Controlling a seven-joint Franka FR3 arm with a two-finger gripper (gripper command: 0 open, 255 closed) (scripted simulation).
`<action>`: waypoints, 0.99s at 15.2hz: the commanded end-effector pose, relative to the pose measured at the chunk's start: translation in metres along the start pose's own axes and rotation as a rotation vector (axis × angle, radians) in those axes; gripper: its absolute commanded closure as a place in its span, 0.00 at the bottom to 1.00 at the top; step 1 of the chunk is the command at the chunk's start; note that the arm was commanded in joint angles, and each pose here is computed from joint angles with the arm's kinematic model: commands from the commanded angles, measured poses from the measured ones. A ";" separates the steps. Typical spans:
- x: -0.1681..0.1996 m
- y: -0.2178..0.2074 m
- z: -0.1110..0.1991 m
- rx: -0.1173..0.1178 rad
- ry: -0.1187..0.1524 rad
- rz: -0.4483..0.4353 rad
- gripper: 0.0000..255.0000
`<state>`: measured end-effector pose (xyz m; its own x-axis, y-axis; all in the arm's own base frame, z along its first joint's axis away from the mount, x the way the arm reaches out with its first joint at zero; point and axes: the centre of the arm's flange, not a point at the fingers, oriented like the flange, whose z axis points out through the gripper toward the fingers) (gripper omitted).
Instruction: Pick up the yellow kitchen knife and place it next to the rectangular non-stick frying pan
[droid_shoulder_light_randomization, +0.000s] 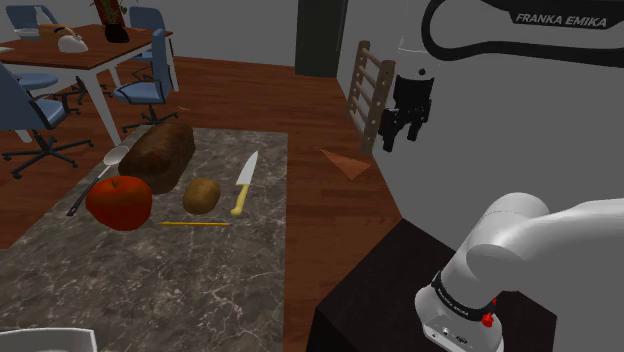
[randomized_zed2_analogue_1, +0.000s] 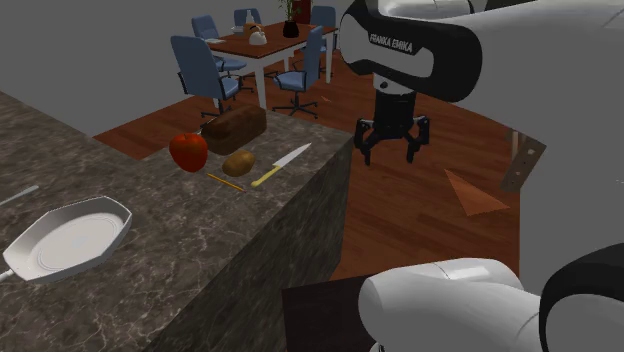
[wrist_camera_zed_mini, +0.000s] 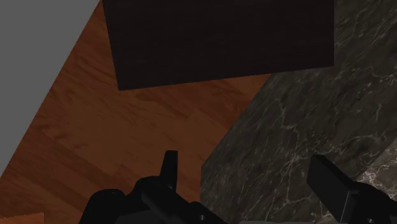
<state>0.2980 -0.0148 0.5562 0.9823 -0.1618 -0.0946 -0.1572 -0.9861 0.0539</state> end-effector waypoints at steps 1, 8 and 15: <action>0.000 0.000 0.000 0.000 0.000 0.000 0.00; 0.037 -0.069 0.037 0.021 0.055 0.094 0.00; 0.081 -0.135 0.070 0.041 0.110 0.187 0.00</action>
<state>0.3841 0.0930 0.4812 0.9457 -0.3247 0.0133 -0.3250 -0.9454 0.0248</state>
